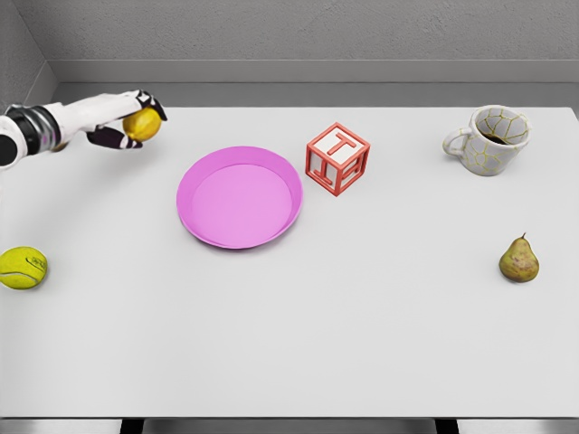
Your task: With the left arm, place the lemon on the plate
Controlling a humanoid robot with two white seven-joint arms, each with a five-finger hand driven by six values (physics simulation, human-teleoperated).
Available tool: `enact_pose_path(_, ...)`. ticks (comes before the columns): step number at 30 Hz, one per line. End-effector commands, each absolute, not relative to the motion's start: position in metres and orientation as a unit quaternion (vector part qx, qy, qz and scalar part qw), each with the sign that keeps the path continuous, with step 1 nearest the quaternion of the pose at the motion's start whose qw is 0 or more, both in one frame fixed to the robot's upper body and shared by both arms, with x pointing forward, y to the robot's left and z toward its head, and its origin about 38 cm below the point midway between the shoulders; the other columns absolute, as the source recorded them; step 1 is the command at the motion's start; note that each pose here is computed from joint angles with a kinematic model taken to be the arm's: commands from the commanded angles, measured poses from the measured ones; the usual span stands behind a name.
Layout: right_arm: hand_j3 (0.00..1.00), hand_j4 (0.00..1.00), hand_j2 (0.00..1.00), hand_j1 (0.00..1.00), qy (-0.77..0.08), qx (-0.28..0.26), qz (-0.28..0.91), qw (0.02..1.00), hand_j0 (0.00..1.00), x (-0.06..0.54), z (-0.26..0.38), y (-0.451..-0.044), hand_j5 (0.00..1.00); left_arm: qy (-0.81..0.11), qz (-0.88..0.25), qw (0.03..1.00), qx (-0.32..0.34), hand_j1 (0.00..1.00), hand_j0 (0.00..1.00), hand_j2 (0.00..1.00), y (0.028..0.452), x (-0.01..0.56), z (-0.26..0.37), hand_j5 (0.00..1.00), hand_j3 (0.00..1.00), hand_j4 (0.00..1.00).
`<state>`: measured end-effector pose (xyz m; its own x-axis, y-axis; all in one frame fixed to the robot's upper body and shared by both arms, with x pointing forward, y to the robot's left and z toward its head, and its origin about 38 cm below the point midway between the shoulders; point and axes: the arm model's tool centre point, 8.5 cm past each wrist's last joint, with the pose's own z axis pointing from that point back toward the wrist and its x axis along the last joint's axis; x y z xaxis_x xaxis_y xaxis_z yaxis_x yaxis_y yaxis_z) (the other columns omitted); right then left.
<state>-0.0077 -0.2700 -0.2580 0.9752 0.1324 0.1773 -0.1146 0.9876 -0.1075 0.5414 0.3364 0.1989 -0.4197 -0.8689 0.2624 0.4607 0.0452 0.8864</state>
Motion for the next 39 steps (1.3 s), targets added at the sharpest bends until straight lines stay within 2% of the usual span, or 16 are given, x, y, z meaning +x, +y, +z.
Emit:
enact_pose_path(1, 1.00, 1.00, 1.00, 1.00, -0.092, -0.048, 0.062, 0.993, 1.00, -0.008, -0.258, -0.270, 1.00, -0.531, -0.662, 0.491, 0.197, 0.43, 0.43, 0.43, 0.330, 0.542, 0.207, 0.43, 0.43, 0.43)
enact_pose_path(25, 1.00, 1.00, 1.00, 1.00, -0.092, -0.048, 0.062, 0.993, 1.00, -0.008, -0.258, -0.270, 1.00, -0.585, -0.685, 0.402, 0.165, 0.41, 0.41, 0.41, 0.269, 0.513, 0.221, 0.41, 0.41, 0.41)
enact_pose_path(39, 1.00, 1.00, 1.00, 1.00, -0.092, -0.048, 0.062, 0.993, 1.00, -0.008, -0.258, -0.270, 1.00, -0.605, -0.703, 0.349, 0.136, 0.41, 0.41, 0.41, 0.232, 0.478, 0.214, 0.41, 0.41, 0.41)
